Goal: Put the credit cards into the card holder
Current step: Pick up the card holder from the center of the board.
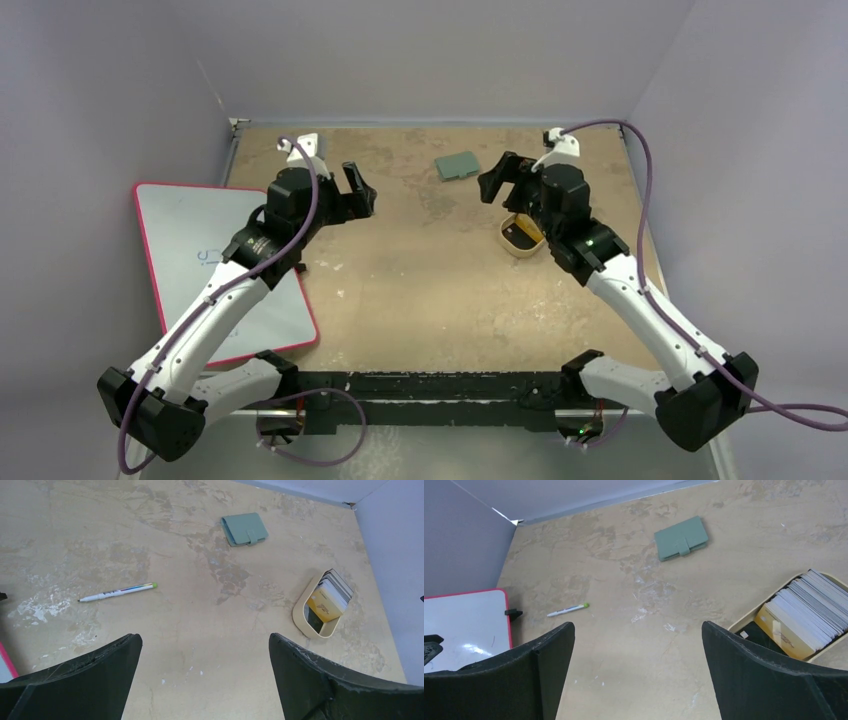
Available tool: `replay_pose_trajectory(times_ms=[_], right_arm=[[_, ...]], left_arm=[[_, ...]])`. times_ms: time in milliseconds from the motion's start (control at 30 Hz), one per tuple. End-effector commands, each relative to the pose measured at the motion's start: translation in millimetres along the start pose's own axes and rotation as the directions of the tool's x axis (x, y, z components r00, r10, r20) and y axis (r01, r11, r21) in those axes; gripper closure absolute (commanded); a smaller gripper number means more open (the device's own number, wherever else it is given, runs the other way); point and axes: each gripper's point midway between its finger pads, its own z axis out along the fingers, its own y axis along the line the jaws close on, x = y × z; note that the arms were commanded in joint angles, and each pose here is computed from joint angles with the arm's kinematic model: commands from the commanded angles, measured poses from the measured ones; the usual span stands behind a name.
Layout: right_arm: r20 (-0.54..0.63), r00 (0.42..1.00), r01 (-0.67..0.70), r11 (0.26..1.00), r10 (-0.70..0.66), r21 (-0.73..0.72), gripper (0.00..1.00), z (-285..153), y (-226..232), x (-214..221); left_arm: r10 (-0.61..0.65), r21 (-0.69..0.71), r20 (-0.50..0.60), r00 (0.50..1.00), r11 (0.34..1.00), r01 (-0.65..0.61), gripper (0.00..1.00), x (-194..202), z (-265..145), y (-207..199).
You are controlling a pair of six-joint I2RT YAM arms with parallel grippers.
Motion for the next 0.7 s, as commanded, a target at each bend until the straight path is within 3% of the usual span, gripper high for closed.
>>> replay_pose_trajectory(times_ms=[0,200,400,533,667], right_arm=[[0.079,0.997,0.004,0.998,0.001,-0.07,0.02,9.1,20.5,-26.4],[0.116,0.985,0.109,0.984,-0.125,0.139,0.03,58.9,-12.1,-24.0],[0.015,0.968,0.241,0.942,-0.252,0.233,0.06,128.2,-25.7,-2.5],[-0.04,0.96,0.279,0.935,-0.277,0.22,0.38,181.4,-33.1,10.1],[-0.104,0.967,0.25,0.948,-0.234,0.195,0.53,229.8,-52.0,29.3]], left_arm=[[0.009,-0.001,0.069,0.998,1.0,-0.009,0.0,-21.9,-6.0,-1.3],[-0.018,-0.003,0.006,1.0,1.0,0.018,0.01,3.9,-5.3,5.1],[-0.033,-0.067,-0.018,0.999,0.997,0.032,0.01,27.8,-3.8,25.5],[-0.047,-0.202,-0.005,0.999,0.978,0.045,0.01,28.5,-4.7,49.0],[-0.017,-0.181,-0.015,1.0,0.983,0.014,0.01,27.9,-10.5,47.4]])
